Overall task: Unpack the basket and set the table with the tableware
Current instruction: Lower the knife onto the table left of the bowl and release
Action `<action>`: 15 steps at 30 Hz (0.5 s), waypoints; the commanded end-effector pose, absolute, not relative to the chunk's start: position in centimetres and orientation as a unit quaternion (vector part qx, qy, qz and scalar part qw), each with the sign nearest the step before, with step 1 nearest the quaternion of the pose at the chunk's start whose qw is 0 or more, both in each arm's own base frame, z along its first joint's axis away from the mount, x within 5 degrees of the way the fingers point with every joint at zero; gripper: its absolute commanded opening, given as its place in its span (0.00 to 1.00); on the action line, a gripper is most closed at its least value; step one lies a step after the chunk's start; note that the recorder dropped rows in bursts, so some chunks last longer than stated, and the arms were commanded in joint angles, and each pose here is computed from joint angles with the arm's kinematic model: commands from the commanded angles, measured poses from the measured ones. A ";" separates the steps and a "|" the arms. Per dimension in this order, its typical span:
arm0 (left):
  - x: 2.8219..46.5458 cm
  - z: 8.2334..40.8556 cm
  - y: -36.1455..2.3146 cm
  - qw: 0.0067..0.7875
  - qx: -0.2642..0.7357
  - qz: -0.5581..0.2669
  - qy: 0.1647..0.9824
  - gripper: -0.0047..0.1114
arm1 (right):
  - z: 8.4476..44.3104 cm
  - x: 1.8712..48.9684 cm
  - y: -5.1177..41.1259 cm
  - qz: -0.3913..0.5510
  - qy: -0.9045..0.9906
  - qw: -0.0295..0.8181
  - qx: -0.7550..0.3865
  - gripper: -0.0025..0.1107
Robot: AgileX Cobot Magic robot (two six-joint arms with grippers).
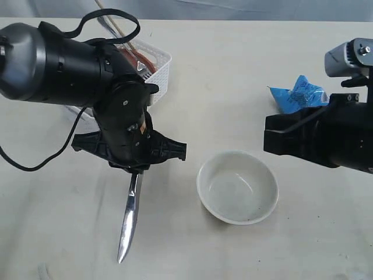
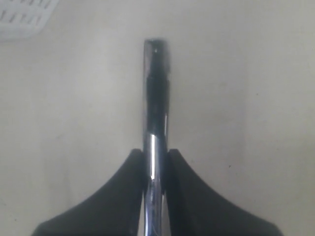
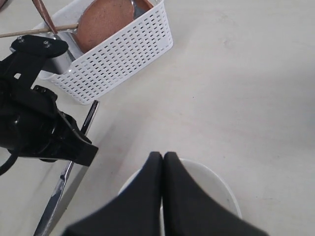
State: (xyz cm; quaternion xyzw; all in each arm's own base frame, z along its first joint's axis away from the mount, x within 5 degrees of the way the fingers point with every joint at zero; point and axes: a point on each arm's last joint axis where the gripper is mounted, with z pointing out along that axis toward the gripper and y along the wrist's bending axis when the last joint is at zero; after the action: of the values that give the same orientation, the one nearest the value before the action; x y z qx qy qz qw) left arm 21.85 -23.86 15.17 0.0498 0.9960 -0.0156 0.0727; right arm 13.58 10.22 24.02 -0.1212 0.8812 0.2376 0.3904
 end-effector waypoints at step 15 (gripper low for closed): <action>22.0 15.3 -24.0 0.076 0.063 -0.024 0.995 0.04 | 24.3 13.6 10.2 0.237 0.876 0.400 -0.126 0.02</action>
State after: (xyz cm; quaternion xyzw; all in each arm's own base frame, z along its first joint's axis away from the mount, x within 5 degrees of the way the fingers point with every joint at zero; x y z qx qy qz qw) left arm 21.89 -23.92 15.04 0.0620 0.9954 -0.0183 0.0714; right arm 13.58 10.22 24.02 -0.1212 0.8812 0.2376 0.3904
